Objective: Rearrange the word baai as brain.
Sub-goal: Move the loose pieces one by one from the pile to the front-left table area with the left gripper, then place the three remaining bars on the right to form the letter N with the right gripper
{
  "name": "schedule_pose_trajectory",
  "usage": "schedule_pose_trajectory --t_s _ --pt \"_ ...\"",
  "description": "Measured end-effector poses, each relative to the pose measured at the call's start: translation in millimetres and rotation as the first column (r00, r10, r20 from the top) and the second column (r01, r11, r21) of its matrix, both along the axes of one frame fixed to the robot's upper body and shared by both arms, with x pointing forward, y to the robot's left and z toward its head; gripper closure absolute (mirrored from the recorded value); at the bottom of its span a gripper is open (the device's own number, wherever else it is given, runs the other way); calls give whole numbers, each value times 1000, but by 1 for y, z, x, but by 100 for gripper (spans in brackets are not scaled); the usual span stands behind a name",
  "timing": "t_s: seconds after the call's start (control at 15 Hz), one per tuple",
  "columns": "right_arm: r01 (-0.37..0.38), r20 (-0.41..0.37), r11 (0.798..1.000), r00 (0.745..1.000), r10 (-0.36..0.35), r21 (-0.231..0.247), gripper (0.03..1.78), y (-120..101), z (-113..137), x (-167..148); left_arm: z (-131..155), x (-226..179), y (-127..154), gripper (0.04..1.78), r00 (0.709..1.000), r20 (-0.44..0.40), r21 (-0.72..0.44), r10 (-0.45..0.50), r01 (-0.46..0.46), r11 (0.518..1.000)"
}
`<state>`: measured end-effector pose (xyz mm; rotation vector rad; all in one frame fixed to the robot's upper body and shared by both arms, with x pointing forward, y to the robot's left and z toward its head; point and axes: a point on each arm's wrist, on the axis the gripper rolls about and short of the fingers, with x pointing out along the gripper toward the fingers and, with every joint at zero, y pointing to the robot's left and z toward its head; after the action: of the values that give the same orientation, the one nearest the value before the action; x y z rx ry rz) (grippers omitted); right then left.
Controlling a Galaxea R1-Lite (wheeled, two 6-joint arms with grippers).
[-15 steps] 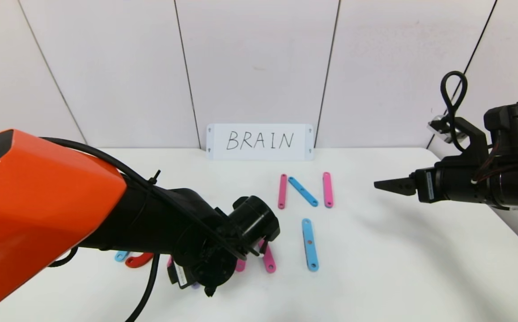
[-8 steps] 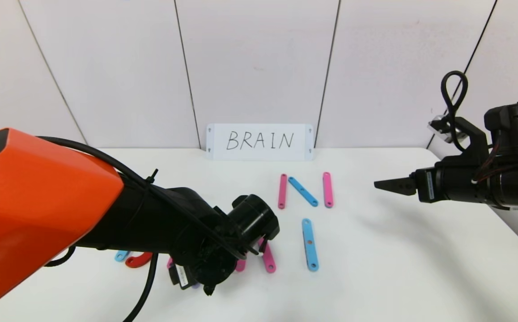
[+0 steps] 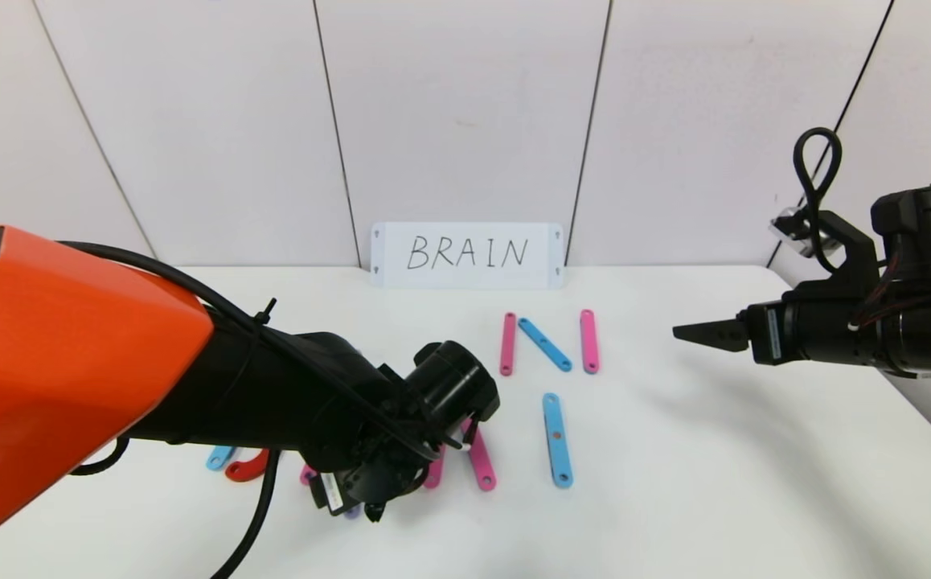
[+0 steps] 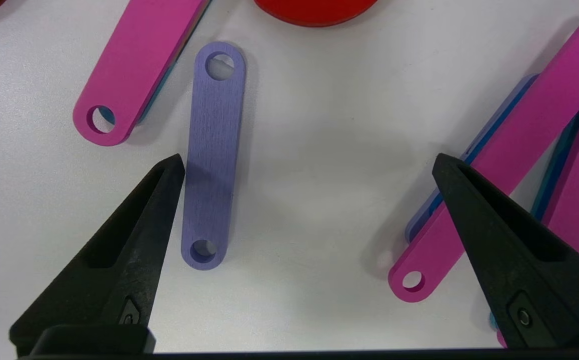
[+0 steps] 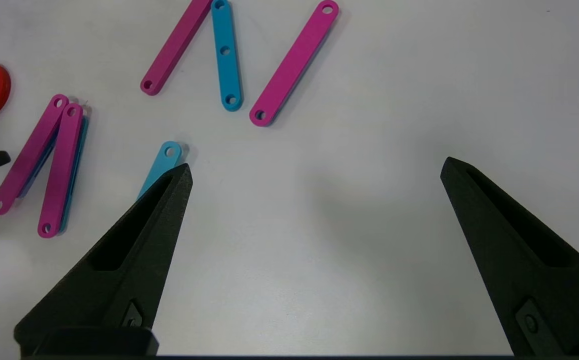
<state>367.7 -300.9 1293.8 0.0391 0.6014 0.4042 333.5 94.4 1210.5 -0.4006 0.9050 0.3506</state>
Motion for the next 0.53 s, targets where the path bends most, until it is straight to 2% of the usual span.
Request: schedule_pose_trajectory --t_s 0.53 --pt "-2 -4 1000 1000 2 -1 7 0 -1 -1 17 7 9 8 999 51 -32 -5 6 999"
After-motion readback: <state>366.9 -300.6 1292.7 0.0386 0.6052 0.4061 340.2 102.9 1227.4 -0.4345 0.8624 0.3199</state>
